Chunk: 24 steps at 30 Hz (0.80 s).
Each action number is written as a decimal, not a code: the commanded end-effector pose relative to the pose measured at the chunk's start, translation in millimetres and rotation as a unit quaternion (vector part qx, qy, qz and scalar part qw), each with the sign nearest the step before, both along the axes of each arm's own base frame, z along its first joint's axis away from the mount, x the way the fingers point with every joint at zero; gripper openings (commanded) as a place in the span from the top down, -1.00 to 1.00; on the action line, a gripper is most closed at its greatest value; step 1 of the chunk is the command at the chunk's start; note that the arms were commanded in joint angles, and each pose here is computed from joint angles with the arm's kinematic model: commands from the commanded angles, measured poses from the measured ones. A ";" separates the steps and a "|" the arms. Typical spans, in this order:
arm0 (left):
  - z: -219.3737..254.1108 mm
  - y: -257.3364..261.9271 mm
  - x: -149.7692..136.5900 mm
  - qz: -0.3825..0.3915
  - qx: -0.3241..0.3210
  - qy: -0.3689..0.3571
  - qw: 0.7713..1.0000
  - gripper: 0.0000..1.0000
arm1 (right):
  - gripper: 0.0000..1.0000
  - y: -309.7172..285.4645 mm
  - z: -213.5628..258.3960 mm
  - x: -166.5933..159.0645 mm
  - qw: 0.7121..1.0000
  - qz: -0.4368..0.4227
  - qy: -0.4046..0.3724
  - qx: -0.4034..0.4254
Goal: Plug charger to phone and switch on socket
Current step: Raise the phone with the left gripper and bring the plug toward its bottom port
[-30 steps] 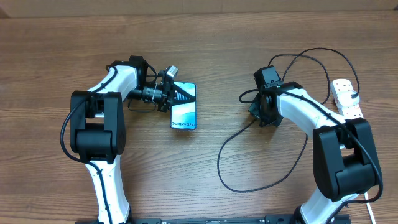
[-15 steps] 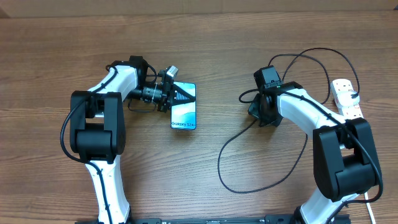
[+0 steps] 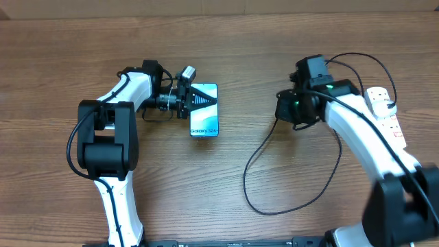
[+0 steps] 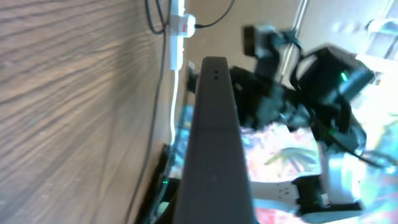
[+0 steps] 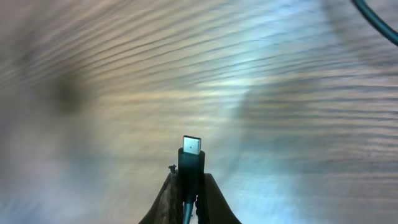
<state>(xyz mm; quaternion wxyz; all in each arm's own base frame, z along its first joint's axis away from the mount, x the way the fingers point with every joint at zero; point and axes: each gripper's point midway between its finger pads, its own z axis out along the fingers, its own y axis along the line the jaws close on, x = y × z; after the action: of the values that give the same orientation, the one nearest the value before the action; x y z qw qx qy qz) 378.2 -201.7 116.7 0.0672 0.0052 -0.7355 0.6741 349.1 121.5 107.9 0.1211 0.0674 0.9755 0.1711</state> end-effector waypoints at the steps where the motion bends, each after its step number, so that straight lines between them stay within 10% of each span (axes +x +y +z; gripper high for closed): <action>1: 53.6 1.7 5.1 0.008 -0.050 -0.055 0.997 0.91 | 0.92 15.0 53.4 -7.6 0.993 0.088 -0.076 0.035; 11: 160.0 28.6 -16.8 0.037 -0.039 -0.158 0.986 0.92 | 0.92 53.1 106.3 -82.3 0.966 0.209 -0.078 0.132; 24: 181.4 45.0 -9.5 0.065 -0.021 -0.154 0.986 0.91 | 0.93 152.4 143.7 -147.3 0.907 0.317 -0.038 0.276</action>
<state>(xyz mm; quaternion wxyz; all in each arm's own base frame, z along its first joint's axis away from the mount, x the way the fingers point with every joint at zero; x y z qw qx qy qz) 364.6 -163.2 283.6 -0.0990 -0.0720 -0.7333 0.6688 218.0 254.2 222.0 0.0893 -0.2078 0.8871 0.4024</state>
